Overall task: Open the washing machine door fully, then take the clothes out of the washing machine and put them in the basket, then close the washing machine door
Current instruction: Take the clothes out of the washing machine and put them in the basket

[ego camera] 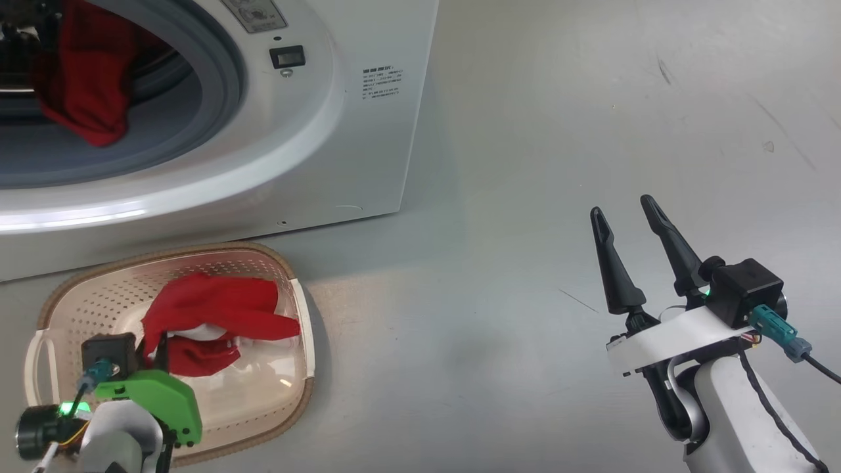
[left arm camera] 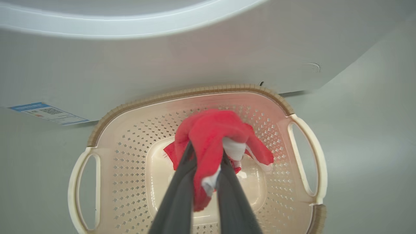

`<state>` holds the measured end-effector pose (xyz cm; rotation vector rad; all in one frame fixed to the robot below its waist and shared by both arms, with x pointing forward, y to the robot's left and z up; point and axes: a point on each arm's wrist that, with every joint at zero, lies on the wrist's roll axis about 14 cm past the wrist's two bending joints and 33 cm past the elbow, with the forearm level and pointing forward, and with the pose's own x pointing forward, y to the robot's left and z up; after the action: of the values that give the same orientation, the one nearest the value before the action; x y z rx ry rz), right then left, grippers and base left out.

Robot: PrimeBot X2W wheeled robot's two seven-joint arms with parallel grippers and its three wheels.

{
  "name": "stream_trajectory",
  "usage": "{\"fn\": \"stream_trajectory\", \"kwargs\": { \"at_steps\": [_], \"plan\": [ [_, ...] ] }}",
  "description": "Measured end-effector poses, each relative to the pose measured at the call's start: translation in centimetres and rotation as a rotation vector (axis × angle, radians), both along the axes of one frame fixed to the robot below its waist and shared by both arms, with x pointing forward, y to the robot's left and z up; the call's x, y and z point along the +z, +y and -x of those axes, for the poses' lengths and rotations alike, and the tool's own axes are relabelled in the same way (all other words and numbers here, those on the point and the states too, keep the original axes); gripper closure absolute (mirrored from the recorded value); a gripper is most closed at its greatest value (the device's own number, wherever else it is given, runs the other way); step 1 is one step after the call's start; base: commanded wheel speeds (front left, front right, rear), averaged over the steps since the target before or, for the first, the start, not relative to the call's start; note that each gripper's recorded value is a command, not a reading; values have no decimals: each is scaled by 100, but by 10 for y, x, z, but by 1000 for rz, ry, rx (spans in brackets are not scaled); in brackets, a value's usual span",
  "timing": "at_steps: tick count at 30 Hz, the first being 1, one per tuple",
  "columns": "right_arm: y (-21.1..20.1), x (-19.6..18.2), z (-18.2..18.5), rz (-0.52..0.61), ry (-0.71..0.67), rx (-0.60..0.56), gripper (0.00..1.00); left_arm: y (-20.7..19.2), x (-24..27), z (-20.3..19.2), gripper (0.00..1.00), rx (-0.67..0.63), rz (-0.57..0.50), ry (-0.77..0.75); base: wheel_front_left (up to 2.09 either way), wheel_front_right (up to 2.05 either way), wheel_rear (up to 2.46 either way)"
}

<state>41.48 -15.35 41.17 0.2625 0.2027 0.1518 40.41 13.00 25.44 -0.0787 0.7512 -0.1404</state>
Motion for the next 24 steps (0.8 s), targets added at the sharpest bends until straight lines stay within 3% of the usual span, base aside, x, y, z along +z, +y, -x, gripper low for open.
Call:
{"fn": "stream_trajectory", "kwargs": {
  "at_steps": [11,24],
  "plan": [
    [-3,-9,-2,23,20,9,0,18,-32,32,100,120,3,154,0,0,0],
    [-1,-8,-9,22,10,19,0,16,-37,28,100,137,4,160,0,0,0]
  ]
}}
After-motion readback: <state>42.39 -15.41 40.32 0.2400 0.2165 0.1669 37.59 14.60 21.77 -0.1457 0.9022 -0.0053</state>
